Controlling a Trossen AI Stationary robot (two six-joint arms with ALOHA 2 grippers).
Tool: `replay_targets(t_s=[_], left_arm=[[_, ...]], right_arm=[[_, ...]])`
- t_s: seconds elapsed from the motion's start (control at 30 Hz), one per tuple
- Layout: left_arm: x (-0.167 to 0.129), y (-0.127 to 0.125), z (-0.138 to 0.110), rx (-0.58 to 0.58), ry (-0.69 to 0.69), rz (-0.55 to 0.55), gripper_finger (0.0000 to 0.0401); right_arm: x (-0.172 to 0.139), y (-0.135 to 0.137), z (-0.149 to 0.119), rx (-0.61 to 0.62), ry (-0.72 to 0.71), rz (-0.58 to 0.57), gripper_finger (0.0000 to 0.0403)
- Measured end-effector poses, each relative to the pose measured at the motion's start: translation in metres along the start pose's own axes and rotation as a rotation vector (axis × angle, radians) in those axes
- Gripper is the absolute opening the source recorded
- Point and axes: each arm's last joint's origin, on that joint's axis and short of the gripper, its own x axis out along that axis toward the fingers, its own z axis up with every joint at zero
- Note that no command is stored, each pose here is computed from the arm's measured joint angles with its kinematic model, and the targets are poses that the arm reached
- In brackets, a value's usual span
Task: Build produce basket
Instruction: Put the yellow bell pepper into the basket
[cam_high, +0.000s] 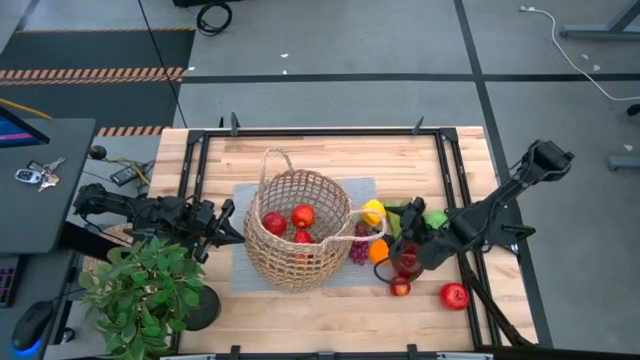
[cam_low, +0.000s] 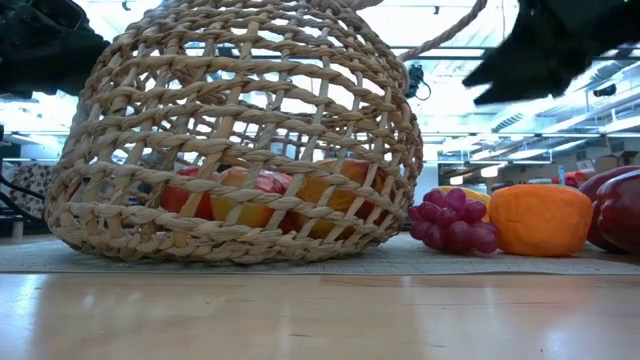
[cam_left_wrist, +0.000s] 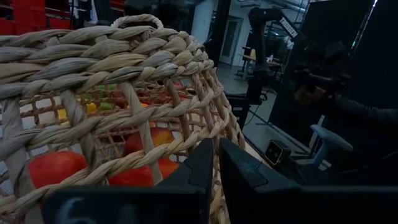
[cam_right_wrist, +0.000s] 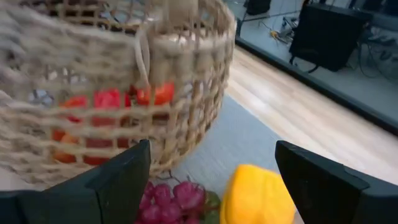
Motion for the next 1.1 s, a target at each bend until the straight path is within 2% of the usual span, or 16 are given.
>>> replay_targets(t_s=[0.2, 0.53, 0.7, 0.87, 1.1], left_arm=[[0.0, 0.0, 0.0, 0.0, -0.001, 0.0, 0.0028], [0.0, 0.0, 0.0, 0.0, -0.001, 0.0, 0.0033], [0.0, 0.0, 0.0, 0.0, -0.001, 0.0, 0.0028], [0.0, 0.0, 0.0, 0.0, -0.001, 0.0, 0.0033], [0.0, 0.0, 0.0, 0.0, -0.001, 0.0, 0.0032]], right_arm=[[0.022, 0.003, -0.024, -0.027, 0.029, -0.089, 0.0348], [0.069, -0.02, -0.032, 0.018, 0.129, -0.28, 0.0349], [0.083, -0.027, -0.035, 0.071, 0.255, -0.226, 0.0366], [0.088, -0.028, -0.038, 0.086, 0.282, -0.229, 0.0389], [0.1, -0.032, -0.052, 0.077, 0.367, -0.257, 0.0379]])
